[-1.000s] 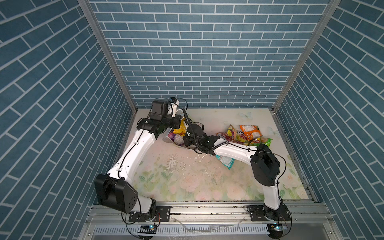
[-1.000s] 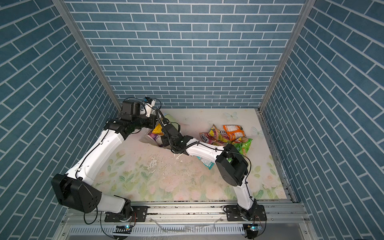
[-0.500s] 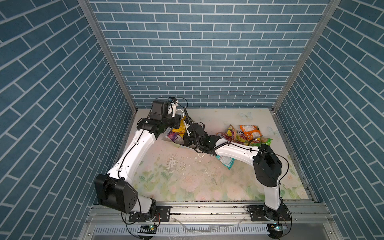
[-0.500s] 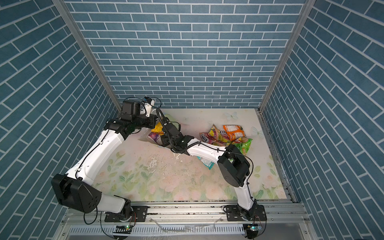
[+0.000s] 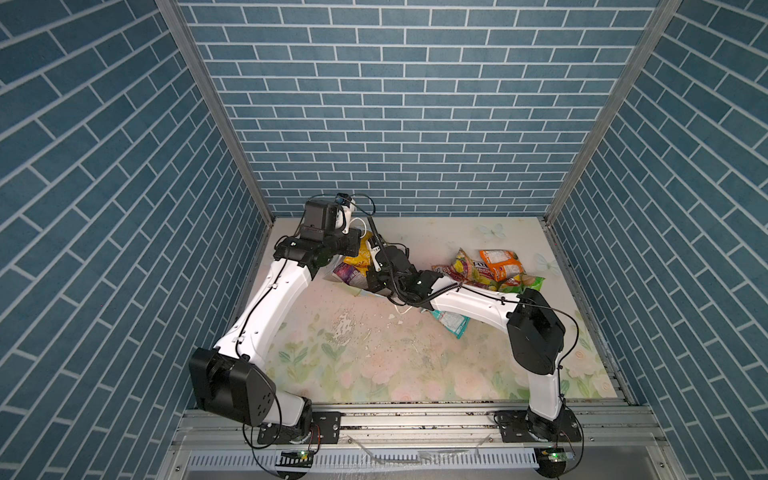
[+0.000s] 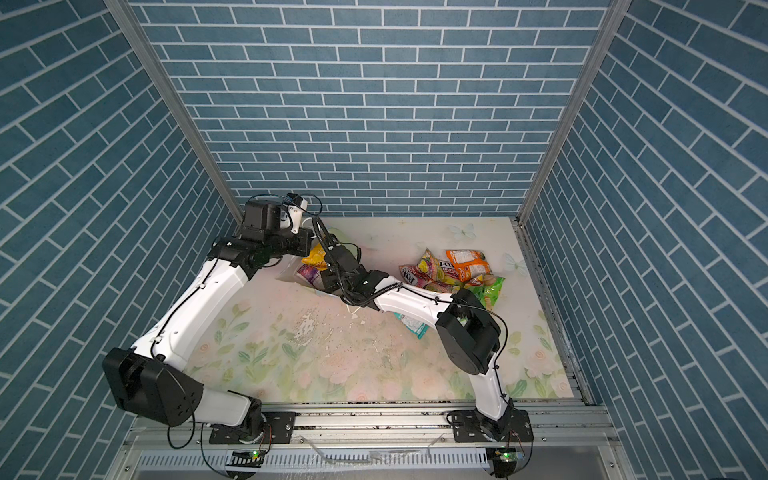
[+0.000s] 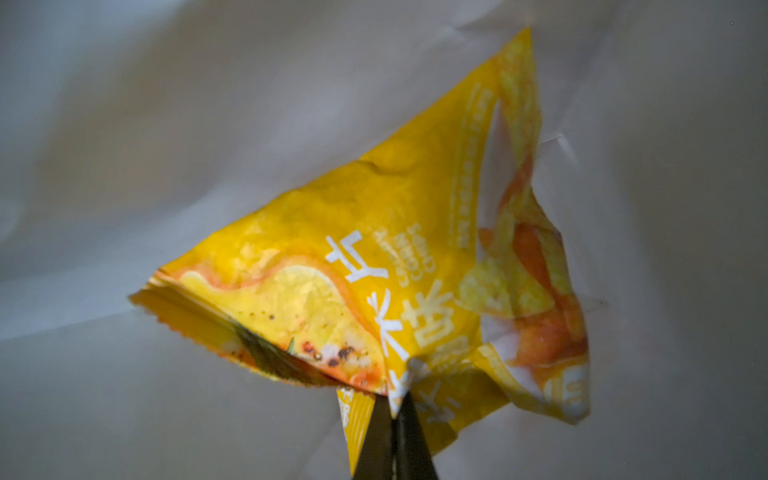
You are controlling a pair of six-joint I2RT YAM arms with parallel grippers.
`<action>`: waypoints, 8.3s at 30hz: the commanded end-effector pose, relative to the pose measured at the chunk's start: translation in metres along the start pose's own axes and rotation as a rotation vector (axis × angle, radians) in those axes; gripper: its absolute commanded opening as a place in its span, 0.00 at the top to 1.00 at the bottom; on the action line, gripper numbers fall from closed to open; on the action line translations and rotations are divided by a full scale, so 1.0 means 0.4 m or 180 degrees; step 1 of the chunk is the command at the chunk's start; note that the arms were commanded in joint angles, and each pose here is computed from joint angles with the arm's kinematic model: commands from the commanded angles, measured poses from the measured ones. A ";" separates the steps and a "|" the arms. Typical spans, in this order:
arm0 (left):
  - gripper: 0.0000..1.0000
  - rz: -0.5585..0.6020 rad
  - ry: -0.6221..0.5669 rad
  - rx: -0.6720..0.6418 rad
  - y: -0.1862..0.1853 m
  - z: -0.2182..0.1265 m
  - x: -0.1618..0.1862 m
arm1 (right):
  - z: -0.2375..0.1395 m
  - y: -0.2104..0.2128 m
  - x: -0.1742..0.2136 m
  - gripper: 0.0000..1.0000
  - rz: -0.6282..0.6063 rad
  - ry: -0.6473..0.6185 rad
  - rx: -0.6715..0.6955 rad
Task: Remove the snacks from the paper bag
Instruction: 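Lift the yellow chip packet up out of the bag with the right gripper, then carry the yellow chip packet away from the bag toward the snack pile, then lower the yellow chip packet onto the snack pile and open the right gripper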
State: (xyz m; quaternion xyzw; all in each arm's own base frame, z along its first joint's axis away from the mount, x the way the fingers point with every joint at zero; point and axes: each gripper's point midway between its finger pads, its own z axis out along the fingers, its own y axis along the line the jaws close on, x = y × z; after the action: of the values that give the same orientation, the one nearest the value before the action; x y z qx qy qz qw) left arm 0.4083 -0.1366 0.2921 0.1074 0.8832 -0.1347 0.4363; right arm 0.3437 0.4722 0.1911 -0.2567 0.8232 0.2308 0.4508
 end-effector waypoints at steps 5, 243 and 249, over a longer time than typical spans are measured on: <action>1.00 -0.0113 0.0148 -0.0365 0.056 -0.007 0.021 | -0.087 0.007 -0.137 1.00 -0.0024 -0.0446 -0.0035; 1.00 -0.0546 0.0194 -0.0297 0.106 0.008 0.028 | -0.592 -0.262 -0.443 1.00 0.1206 -0.1323 -0.0326; 1.00 -0.0545 0.0206 -0.0327 0.112 0.012 0.032 | -0.655 -0.317 -0.388 1.00 0.1269 -0.1339 -0.0020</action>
State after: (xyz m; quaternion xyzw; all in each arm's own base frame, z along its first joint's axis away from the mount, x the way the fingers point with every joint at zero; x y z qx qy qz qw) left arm 0.4178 -0.0990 0.2717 0.0161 0.9088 -0.1252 0.3977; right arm 0.3367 0.2697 0.4262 -0.0562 0.7475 0.3870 0.5370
